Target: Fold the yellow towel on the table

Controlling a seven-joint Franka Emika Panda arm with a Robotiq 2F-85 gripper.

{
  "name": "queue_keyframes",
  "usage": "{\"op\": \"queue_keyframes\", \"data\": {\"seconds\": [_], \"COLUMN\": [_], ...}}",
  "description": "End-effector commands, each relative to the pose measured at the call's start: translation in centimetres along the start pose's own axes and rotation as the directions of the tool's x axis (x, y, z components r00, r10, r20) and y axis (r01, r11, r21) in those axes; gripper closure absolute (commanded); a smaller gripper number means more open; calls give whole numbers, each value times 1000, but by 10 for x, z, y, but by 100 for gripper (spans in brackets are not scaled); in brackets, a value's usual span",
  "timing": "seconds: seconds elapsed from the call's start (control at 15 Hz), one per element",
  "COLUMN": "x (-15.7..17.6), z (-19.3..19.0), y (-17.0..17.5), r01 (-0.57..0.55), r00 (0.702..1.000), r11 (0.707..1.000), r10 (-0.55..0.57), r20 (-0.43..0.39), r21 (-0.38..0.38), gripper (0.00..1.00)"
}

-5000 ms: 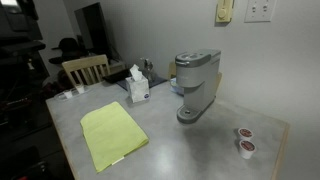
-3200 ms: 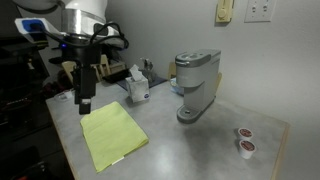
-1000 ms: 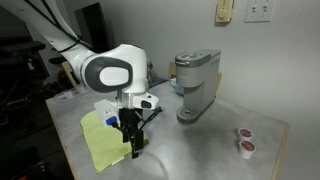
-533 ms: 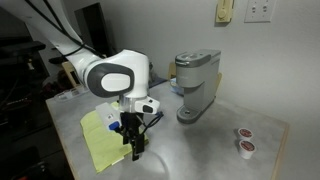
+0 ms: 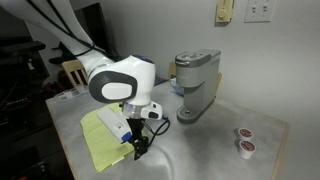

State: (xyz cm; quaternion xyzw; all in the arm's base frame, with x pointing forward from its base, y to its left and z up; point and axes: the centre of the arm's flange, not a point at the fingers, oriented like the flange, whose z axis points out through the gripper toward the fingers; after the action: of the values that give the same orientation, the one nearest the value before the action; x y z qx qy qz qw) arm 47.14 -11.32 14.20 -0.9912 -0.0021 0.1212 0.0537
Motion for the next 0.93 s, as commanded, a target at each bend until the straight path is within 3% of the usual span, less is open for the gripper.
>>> {"op": "queue_keyframes", "data": {"seconds": [0.0,0.2,0.27,0.47,0.87], "x": [11,12,4,5,11], "z": [12,13,6,5,6], "y": [18,24,15,17,3], "r01": [105,133,110,117,-4], "r00": [994,991,994,993,1000], "r11": [991,983,990,988,998], "r10": [-103,-132,-109,-117,3], "r20": [-22,-15,-18,-13,13], "r21": [86,126,88,99,69], "gripper": [0,0,0,0,0]}}
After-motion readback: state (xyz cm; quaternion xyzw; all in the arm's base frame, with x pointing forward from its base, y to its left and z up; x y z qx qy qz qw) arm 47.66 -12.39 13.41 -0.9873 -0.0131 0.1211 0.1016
